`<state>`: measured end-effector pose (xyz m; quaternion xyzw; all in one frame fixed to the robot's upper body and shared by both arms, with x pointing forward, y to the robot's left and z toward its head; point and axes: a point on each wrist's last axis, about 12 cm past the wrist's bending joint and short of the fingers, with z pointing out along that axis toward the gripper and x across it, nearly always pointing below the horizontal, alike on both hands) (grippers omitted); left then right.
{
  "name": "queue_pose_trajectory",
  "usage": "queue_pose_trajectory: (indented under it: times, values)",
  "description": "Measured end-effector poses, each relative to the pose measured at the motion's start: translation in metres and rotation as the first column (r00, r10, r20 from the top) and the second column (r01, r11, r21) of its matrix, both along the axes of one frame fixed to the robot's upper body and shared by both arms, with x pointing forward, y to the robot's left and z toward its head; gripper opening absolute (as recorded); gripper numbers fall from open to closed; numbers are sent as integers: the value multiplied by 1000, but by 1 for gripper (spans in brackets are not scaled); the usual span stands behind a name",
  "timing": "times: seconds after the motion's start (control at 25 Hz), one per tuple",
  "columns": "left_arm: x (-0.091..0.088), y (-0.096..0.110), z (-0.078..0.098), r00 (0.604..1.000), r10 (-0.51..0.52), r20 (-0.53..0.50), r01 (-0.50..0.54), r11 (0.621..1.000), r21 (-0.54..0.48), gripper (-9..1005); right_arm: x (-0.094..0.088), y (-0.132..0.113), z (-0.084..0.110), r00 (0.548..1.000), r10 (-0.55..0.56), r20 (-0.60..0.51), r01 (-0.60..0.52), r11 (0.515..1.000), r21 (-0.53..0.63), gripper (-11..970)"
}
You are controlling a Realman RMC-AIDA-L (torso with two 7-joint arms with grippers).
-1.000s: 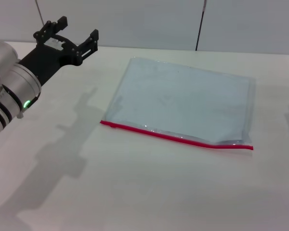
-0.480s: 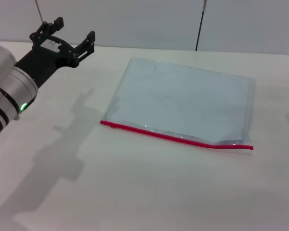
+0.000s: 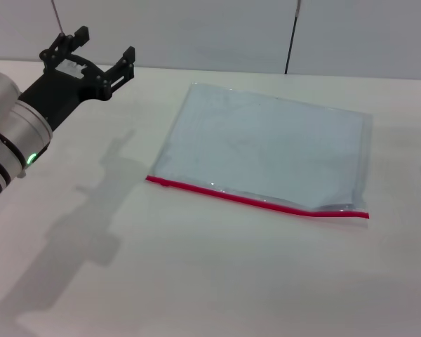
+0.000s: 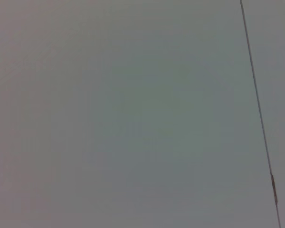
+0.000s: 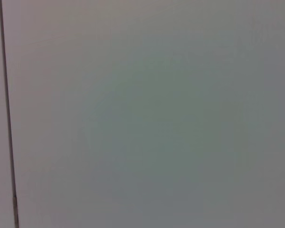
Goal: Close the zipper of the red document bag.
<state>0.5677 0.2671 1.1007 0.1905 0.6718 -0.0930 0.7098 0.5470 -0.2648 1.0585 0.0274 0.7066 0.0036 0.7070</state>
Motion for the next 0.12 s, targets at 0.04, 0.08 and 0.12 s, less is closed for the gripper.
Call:
queue_pose_trajectory:
  times: [0.04,0.08,0.12]
  values:
    - [0,0,0,1000,0,-1,0,1000,0,860,0,0,0,1000,0,0,0,1000,0,741]
    - [0,0,-1,1000,0,-2,0,1000,1,860,0,0,0,1000,0,0,0,1000,-1,741]
    - [0,0,-1,1000,0,-4,0,1000,1,860,0,0,0,1000,0,0,0,1000,-1,741]
